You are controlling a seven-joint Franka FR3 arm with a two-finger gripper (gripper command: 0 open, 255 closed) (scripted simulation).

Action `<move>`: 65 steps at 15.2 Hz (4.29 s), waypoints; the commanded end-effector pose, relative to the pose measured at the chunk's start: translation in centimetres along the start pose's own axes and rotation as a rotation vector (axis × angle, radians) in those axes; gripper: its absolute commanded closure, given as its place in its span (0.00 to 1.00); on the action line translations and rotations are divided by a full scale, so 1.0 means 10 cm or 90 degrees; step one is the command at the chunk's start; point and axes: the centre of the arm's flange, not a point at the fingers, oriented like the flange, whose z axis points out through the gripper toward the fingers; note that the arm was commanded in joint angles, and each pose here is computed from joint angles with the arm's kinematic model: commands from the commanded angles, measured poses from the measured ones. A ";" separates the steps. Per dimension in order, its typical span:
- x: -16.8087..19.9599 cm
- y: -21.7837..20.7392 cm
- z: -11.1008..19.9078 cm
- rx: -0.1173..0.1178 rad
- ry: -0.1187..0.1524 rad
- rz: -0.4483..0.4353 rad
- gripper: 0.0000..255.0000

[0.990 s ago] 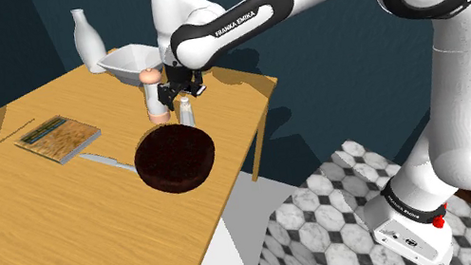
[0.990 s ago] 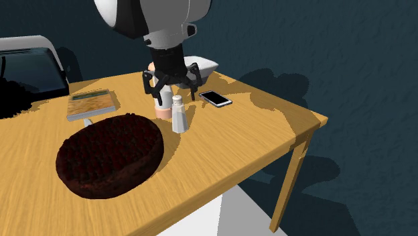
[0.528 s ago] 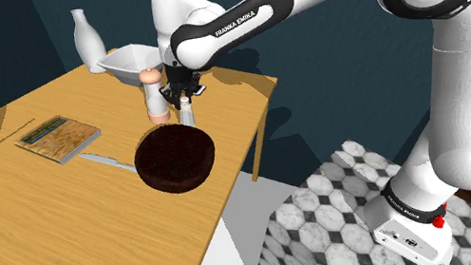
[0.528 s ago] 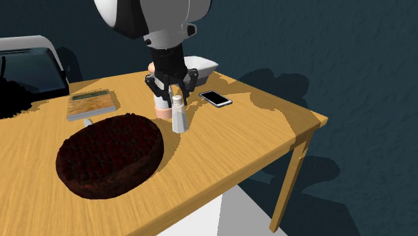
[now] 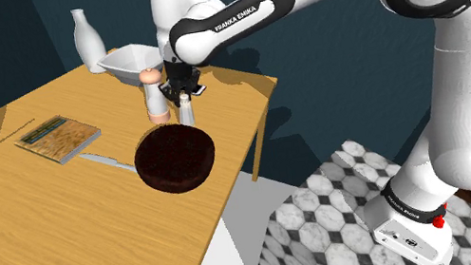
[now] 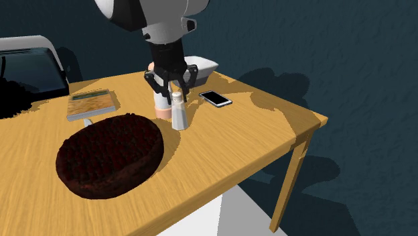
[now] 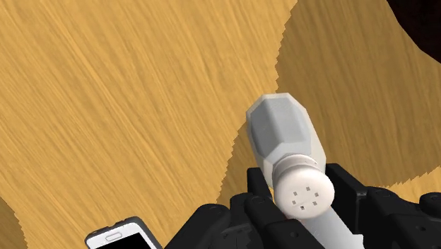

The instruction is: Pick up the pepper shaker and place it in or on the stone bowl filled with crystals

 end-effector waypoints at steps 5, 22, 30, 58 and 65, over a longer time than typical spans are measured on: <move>0.05 0.03 -0.31 0.000 0.000 0.000 1.00; 0.18 0.10 -1.19 0.000 0.000 0.000 1.00; 0.24 0.13 -1.59 0.000 0.000 0.000 1.00; -1.11 -1.31 -1.60 0.000 0.000 0.000 1.00; -1.17 -1.34 -1.24 0.000 0.000 0.000 1.00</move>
